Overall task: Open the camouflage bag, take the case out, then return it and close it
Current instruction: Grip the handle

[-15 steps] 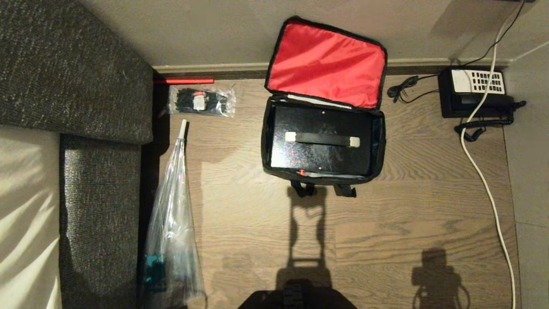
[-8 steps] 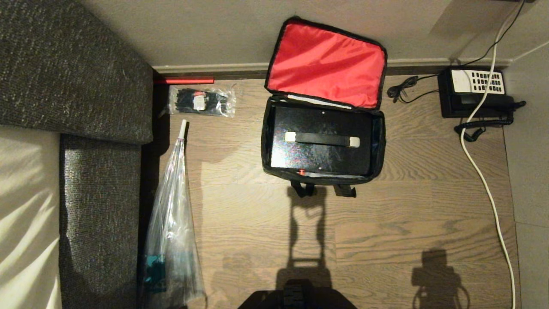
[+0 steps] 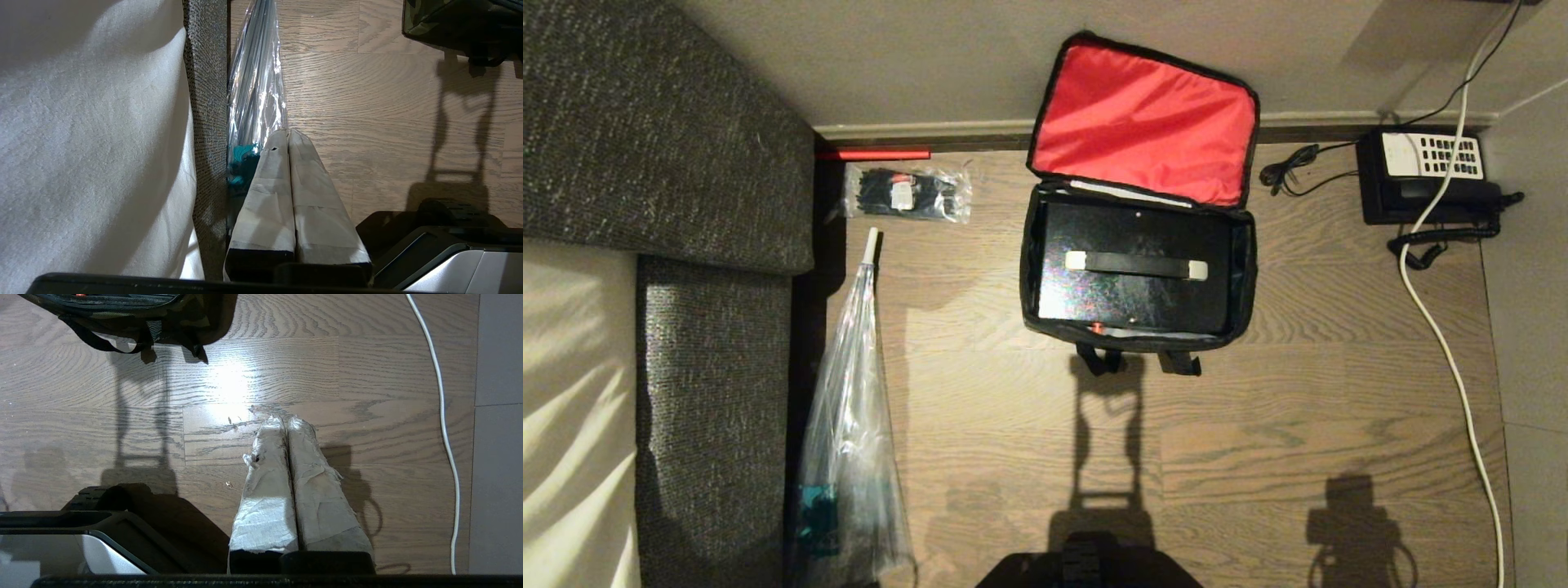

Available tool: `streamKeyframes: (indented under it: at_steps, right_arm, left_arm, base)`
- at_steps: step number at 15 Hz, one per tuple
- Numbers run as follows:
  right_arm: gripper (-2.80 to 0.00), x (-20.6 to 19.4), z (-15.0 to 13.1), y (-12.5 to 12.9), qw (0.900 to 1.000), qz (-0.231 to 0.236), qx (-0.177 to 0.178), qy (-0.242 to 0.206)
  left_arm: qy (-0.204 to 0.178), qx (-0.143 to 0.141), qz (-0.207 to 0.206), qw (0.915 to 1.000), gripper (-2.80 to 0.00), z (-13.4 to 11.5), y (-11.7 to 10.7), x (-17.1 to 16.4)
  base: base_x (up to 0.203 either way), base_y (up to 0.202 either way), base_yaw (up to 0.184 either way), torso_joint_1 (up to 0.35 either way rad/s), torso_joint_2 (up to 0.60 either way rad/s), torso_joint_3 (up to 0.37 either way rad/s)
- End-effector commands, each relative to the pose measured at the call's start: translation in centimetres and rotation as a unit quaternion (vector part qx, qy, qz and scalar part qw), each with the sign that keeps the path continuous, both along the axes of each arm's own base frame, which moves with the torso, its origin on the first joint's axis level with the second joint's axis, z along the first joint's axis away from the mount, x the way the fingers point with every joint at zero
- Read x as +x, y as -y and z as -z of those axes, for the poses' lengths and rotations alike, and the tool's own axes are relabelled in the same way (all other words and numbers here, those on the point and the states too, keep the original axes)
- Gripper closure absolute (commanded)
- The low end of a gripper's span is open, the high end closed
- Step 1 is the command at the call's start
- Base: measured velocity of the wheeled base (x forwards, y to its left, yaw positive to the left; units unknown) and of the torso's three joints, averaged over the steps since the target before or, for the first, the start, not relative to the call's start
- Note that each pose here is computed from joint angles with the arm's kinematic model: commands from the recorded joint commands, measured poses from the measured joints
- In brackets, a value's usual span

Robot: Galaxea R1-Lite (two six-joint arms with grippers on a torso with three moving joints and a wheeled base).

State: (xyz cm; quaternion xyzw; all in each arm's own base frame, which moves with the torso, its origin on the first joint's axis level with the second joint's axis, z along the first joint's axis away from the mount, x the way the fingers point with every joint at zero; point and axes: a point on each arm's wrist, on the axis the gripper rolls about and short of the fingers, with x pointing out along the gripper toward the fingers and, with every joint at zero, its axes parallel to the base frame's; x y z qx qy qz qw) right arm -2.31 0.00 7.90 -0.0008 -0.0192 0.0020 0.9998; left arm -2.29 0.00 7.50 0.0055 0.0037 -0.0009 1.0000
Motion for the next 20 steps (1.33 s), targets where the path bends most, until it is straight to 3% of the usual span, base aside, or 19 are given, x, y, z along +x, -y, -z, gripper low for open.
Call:
streamKeyframes:
  at_steps: [1,20]
  right_arm:
    - [0.0,-0.11,0.44,0.0,1.0,0.0,0.0,0.008]
    - [0.0,-0.11,0.44,0.0,1.0,0.0,0.0,0.008]
  left_arm:
    - [0.0,0.0,0.0,1.0,0.0,0.01,0.0,0.0]
    - [0.0,0.0,0.0,1.0,0.0,0.01,0.0,0.0]
  base:
    - [0.0,0.0,0.0,0.0,0.0,0.0]
    - [0.0,0.0,0.0,0.0,0.0,0.0]
